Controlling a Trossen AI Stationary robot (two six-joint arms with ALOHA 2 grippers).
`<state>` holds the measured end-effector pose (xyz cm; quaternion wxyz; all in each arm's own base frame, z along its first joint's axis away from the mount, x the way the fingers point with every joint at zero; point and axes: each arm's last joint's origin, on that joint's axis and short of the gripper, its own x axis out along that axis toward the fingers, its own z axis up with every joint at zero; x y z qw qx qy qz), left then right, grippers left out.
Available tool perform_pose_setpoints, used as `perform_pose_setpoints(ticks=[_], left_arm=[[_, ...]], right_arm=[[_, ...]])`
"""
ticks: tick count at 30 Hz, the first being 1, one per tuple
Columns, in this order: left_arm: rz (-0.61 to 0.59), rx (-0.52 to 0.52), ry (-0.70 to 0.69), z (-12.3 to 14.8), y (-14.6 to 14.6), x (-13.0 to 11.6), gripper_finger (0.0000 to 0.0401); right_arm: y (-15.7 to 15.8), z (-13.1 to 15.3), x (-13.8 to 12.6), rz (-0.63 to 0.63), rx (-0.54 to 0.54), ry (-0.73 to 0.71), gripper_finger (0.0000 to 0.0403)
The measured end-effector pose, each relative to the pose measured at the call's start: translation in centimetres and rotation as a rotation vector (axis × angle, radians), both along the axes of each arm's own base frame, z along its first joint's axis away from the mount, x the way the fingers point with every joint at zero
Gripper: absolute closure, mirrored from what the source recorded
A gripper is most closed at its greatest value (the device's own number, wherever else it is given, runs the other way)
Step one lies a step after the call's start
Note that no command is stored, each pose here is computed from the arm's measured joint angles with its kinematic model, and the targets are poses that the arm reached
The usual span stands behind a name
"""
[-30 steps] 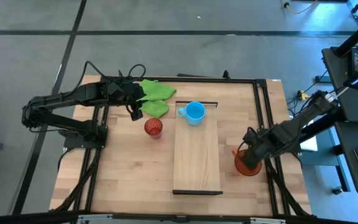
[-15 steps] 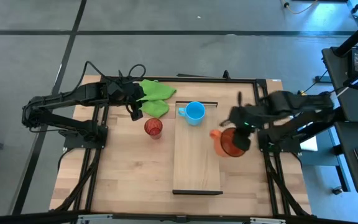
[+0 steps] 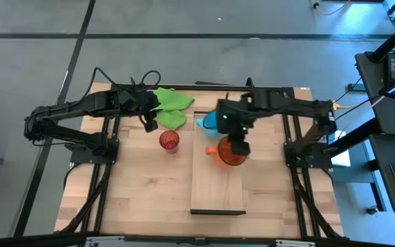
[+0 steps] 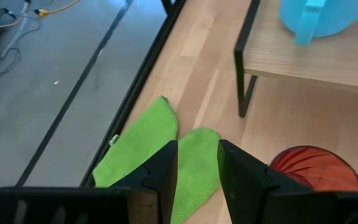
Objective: Stack small to large cups/mugs on shelf
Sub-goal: Put the orange mug on the shelf
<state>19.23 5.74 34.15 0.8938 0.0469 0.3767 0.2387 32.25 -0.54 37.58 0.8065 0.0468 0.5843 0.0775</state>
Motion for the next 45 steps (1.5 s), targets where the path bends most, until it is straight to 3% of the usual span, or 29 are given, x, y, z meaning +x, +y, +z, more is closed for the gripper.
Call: perform_pose_setpoints(ticks=[8, 12, 26, 37, 45], left_arm=[[0.001, 0.001, 0.0, 0.0, 0.0, 0.0, 0.0293], [0.001, 0.001, 0.0, 0.0, 0.0, 0.0, 0.0293], [-0.005, 0.005, 0.004, 0.0, 0.0, 0.0, 0.0293], [-0.007, 0.006, 0.006, 0.0, 0.0, 0.0, 0.0293], [-0.007, 0.006, 0.006, 0.0, 0.0, 0.0, 0.0293]], right_arm=[[-0.9, -1.1, 3.1, 0.046, 0.086, -0.007, 0.0377], [-0.3, -1.5, 3.5, 0.07, 0.097, 0.011, 0.0375], [0.1, -1.8, 4.4, -0.028, 0.132, -0.003, 0.0369], [0.8, -1.9, 4.3, -0.038, 0.044, 0.015, 0.0367], [1.0, -1.9, 4.1, -0.036, 0.032, 0.027, 0.0304]])
